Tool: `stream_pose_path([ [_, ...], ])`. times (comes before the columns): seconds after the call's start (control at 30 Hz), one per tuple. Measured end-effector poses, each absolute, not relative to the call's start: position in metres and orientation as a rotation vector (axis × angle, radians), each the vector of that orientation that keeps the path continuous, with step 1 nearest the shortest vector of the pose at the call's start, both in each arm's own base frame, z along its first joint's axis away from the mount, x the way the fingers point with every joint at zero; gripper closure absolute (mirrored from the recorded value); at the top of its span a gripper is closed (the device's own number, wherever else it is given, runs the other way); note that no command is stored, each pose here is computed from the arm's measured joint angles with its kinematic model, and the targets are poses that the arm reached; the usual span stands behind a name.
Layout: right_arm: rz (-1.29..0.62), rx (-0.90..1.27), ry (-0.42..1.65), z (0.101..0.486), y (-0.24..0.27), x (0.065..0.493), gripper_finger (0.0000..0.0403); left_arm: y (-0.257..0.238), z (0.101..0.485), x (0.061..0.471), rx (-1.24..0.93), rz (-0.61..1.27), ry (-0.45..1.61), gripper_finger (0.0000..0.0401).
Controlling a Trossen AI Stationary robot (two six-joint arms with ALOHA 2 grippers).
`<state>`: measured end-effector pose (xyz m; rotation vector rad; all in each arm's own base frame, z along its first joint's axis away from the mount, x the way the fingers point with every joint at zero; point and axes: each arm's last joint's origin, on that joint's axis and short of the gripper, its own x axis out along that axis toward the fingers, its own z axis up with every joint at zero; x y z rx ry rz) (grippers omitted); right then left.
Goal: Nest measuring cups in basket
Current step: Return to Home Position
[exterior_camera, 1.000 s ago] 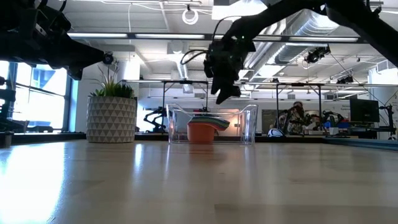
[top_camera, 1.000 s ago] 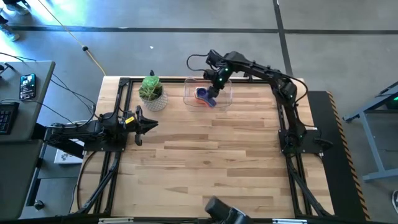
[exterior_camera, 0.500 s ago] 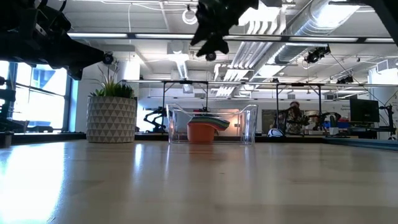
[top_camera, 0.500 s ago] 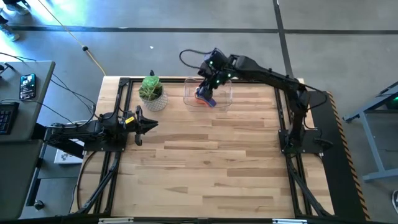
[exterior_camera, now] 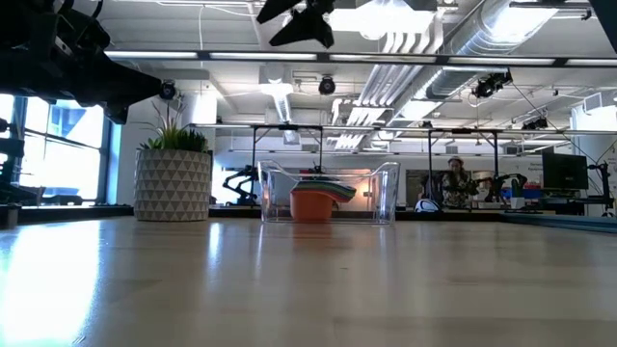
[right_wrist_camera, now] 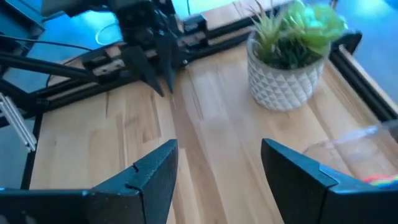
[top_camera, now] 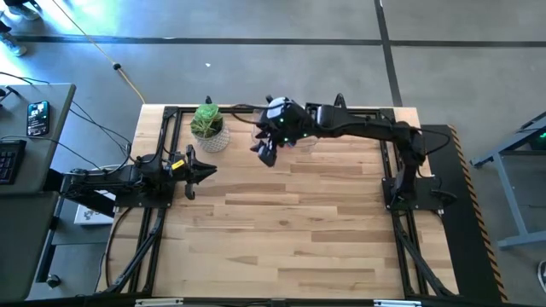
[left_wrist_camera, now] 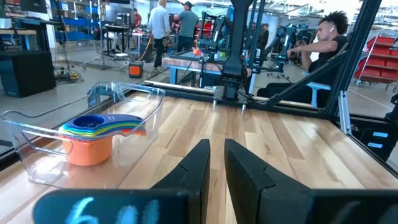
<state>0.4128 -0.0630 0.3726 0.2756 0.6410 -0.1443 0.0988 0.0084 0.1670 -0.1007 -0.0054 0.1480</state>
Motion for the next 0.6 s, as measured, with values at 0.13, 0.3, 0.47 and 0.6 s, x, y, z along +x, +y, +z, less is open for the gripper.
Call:
stream_pose_path([
  [0.13, -0.131, 0.230, 0.597, 0.380, -0.053, 0.413, 0.0180, 0.008, 0.167, 0.099, -0.101, 0.148, -0.005, 0.0364],
  [0.3, -0.108, 0.192, 0.616, 0.384, -0.051, 0.407, 0.0180, 0.008, 0.167, 0.099, -0.101, 0.148, -0.005, 0.0364],
  [0.47, -0.095, 0.145, 0.625, 0.402, -0.059, 0.383, 0.0180, 0.008, 0.167, 0.099, -0.101, 0.148, -0.005, 0.0364],
  [0.6, -0.101, 0.118, 0.559, 0.403, -0.059, 0.350, 0.0180, 0.008, 0.167, 0.099, -0.101, 0.148, -0.005, 0.0364],
])
